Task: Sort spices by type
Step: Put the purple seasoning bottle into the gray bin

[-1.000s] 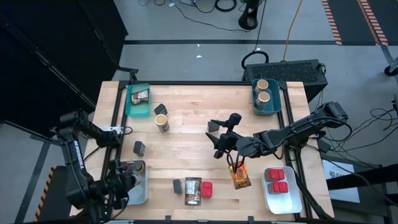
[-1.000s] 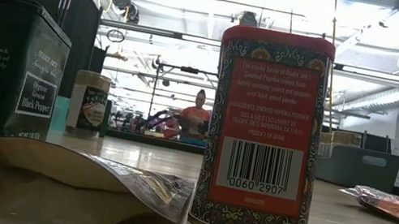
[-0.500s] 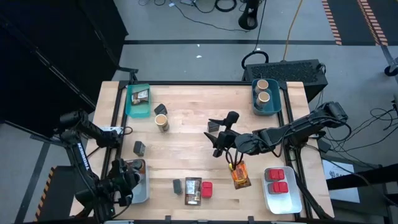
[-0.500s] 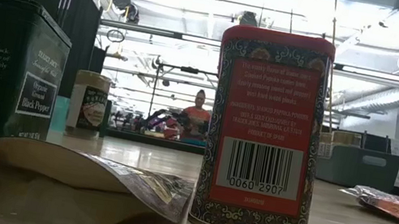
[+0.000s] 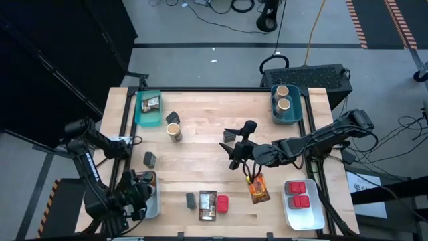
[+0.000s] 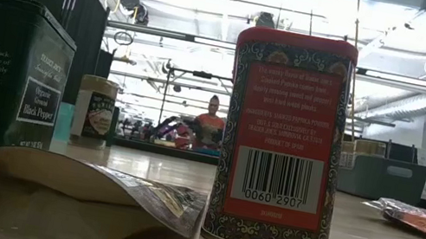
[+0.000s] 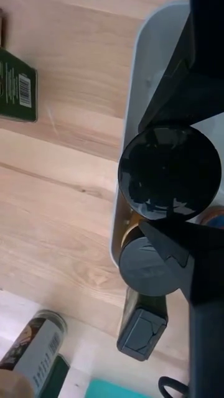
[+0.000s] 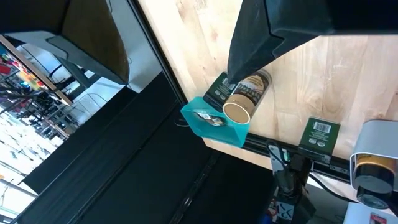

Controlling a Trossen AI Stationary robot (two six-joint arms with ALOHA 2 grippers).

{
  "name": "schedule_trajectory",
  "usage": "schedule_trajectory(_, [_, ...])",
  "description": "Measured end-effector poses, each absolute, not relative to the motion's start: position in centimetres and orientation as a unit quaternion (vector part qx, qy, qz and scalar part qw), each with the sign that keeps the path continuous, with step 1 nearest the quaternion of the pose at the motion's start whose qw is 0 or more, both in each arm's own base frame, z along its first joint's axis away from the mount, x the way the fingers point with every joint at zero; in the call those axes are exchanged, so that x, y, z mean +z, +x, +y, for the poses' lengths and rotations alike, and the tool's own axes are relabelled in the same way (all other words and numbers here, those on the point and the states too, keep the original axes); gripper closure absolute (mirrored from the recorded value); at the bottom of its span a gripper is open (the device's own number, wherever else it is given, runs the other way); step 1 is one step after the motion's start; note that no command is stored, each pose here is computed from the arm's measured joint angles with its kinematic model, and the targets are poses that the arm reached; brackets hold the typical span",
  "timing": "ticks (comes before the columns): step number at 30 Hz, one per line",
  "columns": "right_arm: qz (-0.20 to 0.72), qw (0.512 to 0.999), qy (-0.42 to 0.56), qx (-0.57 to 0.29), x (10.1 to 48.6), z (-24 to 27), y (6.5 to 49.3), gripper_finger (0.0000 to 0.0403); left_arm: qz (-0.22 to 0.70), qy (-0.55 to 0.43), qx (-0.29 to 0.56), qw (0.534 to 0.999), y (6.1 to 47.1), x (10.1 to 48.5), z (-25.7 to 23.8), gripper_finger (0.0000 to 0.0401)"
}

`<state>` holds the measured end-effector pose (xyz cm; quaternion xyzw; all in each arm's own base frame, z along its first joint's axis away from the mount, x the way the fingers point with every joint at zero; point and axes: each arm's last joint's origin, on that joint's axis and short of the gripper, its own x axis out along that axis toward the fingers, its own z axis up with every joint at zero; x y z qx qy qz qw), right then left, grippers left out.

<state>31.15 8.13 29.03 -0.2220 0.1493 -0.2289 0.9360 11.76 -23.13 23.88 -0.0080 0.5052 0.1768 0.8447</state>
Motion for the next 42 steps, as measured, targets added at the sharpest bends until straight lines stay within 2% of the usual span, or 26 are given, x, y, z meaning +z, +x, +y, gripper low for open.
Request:
schedule_trajectory(22, [0.15,0.936,-0.223,-0.228,29.02,8.15,31.14,0.0147,0.499,-0.044,0.222,0.836,12.13,23.06,-22.41,0.0175])
schedule_trajectory(42, [0.15,0.936,-0.224,-0.228,29.02,8.15,31.14,0.0147,0.512,-0.041,0.216,0.83,12.09,23.02,-22.47,0.0175])
